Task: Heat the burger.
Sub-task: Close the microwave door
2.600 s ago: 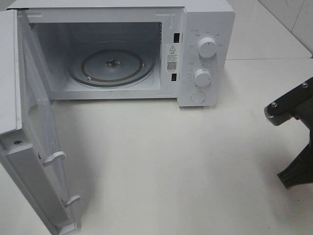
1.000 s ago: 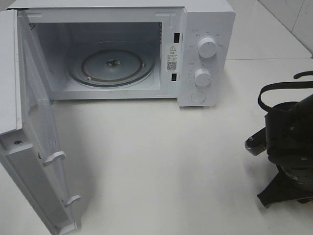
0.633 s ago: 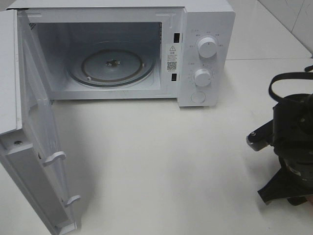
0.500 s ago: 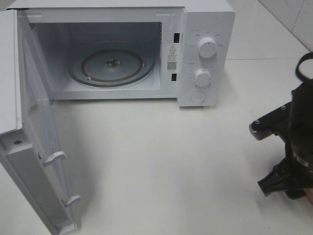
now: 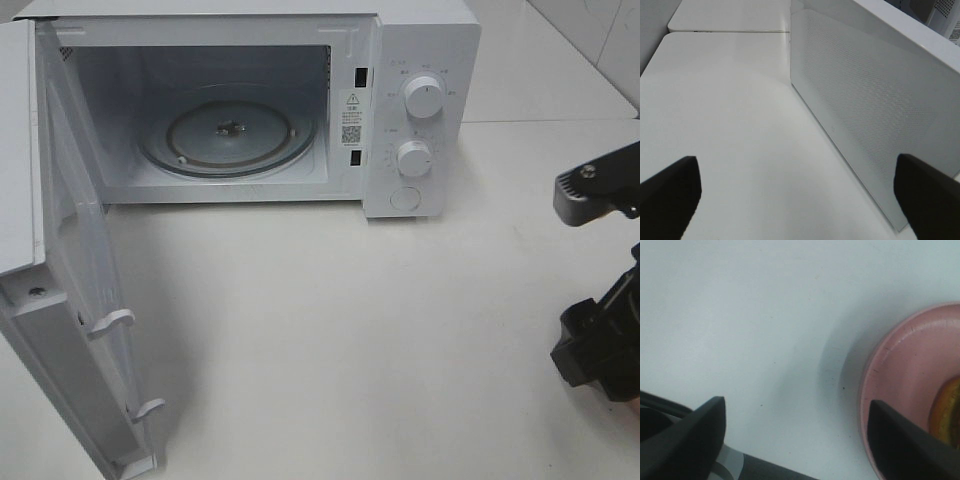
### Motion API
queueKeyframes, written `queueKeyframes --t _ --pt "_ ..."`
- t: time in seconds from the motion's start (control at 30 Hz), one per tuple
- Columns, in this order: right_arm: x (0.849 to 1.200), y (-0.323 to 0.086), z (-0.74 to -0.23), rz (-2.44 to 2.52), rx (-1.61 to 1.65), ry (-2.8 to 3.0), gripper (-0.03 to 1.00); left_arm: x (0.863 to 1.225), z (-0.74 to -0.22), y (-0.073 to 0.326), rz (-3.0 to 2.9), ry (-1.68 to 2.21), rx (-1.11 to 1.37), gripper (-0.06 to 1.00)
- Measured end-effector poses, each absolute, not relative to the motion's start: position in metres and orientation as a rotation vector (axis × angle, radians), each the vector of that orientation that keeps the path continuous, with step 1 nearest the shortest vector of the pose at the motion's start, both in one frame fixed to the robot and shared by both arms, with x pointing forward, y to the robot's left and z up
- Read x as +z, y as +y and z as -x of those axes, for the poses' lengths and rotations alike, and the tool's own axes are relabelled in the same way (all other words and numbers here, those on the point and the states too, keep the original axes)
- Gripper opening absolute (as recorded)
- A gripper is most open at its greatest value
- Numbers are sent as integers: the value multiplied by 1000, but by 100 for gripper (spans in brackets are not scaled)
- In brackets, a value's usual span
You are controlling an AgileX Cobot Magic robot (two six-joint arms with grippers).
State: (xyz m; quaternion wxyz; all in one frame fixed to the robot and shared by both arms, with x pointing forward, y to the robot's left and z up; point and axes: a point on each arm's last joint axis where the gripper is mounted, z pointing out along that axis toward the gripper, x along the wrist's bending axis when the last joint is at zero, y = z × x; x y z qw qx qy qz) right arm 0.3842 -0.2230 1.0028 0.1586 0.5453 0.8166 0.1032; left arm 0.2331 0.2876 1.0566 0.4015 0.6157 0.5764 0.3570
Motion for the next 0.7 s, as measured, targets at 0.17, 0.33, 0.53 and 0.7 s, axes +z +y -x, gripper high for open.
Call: queueKeyframes --t 0.17,0.33,0.53,0.7 --pt "1018 -228 -368 -1539 412 2355 78 1057 -233 288 -1556 1457 903 99" --pt "1037 -243 -341 -1539 515 2340 77 1057 -233 288 -1556 1457 903 99" --pt "1042 -253 -327 -1546 523 2326 76 1057 -233 288 -1556 1457 903 99" --pt "1055 -268 -305 -1506 667 2255 76 1057 -233 288 -1556 1457 903 99"
